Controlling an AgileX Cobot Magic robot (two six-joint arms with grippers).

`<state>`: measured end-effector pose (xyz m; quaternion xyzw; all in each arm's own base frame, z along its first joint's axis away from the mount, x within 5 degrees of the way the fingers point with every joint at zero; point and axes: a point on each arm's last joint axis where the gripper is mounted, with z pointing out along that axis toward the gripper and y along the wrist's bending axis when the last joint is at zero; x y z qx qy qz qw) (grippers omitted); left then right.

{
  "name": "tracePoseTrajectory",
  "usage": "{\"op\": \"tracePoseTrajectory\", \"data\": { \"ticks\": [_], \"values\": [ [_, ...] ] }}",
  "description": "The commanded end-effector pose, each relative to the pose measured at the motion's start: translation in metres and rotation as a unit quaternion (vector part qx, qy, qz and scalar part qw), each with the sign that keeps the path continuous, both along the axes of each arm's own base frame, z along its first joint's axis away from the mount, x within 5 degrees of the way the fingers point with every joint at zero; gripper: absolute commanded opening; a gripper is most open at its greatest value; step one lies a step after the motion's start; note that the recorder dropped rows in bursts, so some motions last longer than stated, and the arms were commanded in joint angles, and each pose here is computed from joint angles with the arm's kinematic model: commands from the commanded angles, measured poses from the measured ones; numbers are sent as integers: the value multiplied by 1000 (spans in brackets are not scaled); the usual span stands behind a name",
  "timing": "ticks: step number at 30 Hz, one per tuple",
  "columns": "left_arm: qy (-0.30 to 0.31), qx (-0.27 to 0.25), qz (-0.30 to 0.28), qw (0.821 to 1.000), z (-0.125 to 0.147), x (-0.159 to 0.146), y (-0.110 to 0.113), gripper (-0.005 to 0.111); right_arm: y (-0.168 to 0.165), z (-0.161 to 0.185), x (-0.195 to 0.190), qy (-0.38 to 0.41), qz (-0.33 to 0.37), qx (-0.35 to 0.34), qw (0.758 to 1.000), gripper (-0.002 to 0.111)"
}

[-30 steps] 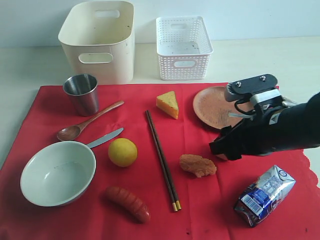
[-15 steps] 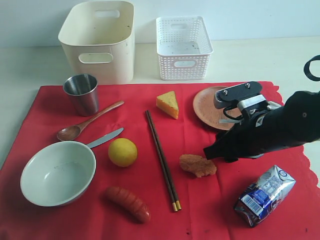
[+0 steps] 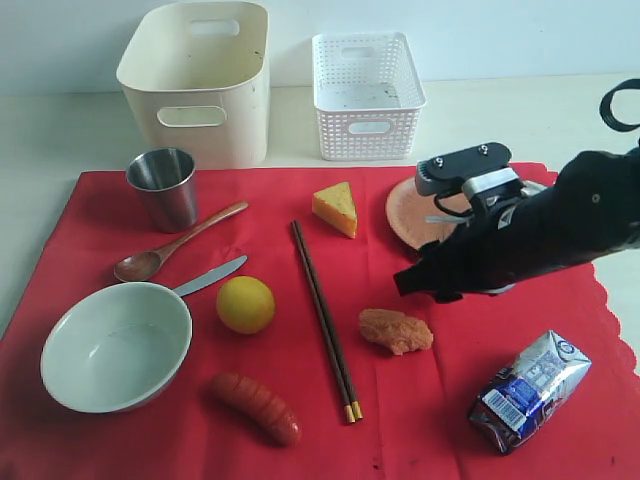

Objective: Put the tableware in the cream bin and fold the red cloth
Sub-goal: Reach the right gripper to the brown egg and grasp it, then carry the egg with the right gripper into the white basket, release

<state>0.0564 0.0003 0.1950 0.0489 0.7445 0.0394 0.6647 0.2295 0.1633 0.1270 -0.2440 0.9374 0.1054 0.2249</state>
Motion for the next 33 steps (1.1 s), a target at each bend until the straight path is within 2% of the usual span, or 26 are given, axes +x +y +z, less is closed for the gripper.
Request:
{"op": "tracePoseTrajectory", "data": {
  "ticks": [1, 4, 8, 14, 20, 25, 29, 33],
  "values": [
    [-4, -3, -3, 1000, 1, 0, 0, 1, 10, 14, 13, -21, 3, 16, 1000, 0],
    [-4, -3, -3, 1000, 1, 0, 0, 1, 17, 26, 24, -42, 3, 31, 999, 0],
    [-4, -3, -3, 1000, 1, 0, 0, 1, 38, 62, 54, -114, 1, 75, 991, 0],
    [-4, -3, -3, 1000, 1, 0, 0, 1, 78, 87, 126, -221, 8, 108, 969, 0],
    [-4, -3, -3, 1000, 1, 0, 0, 1, 81, 63, 196, -250, -25, 108, 962, 0],
    [-4, -3, -3, 1000, 1, 0, 0, 1, 86, 29, 217, -237, -32, 99, 966, 1],
    [-4, -3, -3, 1000, 1, 0, 0, 1, 88, 14, 220, -231, -32, 95, 968, 14],
    [-4, -3, -3, 1000, 1, 0, 0, 1, 88, 5, 221, -228, -33, 91, 969, 38]
  ]
}}
